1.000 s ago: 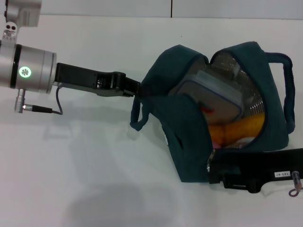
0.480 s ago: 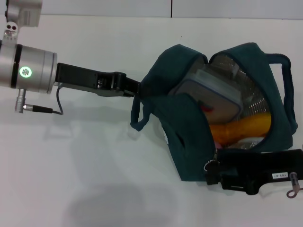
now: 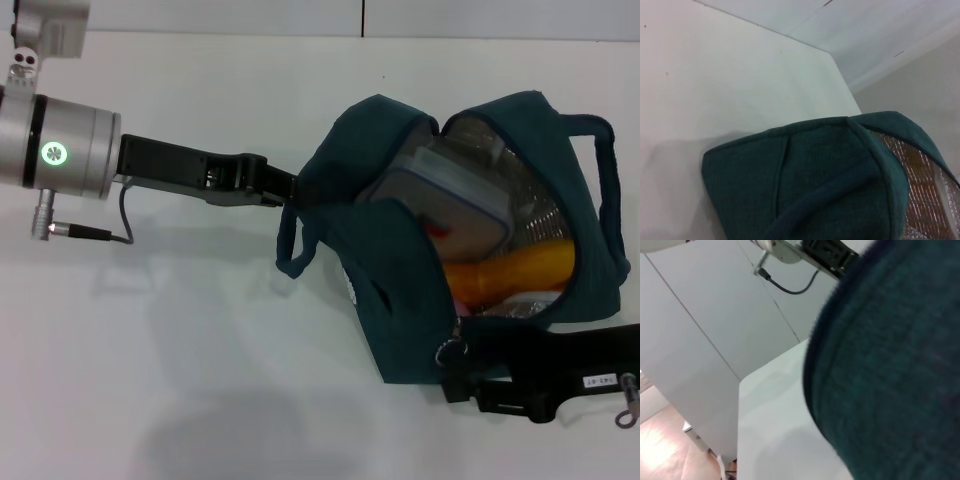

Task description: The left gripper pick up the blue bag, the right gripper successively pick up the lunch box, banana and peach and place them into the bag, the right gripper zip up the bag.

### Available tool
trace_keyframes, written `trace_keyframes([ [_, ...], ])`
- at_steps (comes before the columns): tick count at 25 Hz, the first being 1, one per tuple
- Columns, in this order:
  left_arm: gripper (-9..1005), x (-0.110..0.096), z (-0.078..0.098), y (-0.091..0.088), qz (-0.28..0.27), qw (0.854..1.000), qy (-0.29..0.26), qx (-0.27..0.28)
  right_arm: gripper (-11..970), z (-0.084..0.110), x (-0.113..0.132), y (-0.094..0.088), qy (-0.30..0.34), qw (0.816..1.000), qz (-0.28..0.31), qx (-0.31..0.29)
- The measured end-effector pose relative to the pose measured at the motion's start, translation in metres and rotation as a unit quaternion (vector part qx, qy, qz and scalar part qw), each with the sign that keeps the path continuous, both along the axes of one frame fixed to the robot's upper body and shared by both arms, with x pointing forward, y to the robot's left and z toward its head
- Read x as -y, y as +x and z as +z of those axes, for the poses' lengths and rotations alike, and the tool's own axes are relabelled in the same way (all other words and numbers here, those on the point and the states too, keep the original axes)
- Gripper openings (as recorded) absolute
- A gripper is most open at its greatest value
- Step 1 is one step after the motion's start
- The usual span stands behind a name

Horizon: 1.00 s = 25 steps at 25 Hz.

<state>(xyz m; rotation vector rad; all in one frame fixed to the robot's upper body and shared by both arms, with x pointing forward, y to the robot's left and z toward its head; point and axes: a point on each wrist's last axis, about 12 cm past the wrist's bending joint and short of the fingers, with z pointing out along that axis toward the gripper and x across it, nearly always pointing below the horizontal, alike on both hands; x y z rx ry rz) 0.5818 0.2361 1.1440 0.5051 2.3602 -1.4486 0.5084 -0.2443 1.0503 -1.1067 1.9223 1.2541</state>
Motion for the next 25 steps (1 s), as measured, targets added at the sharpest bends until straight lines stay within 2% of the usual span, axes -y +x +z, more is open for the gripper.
trace_keyframes([
  [6,42,-0.001,0.0,0.0,0.001,1.0,-0.001,-0.002,267,0.006,0.02,-0.007,0.011,1.0,-0.003,-0.005],
  [12,42,0.005,0.007,0.003,-0.004,1.0,-0.02,0.005,268,0.009,0.026,-0.006,0.023,1.0,-0.018,0.002],
  [17,42,0.012,0.012,0.006,-0.015,1.0,-0.021,0.005,444,0.01,0.027,-0.005,0.02,1.0,-0.021,0.01],
  [21,42,0.014,0.013,0.007,-0.017,1.0,-0.019,0.008,458,0.01,0.025,0.0,0.016,0.999,-0.031,0.018],
  [25,43,0.016,0.015,0.009,-0.02,1.0,-0.018,0.011,461,0.006,0.013,0.006,0.005,0.999,-0.03,0.032],
])
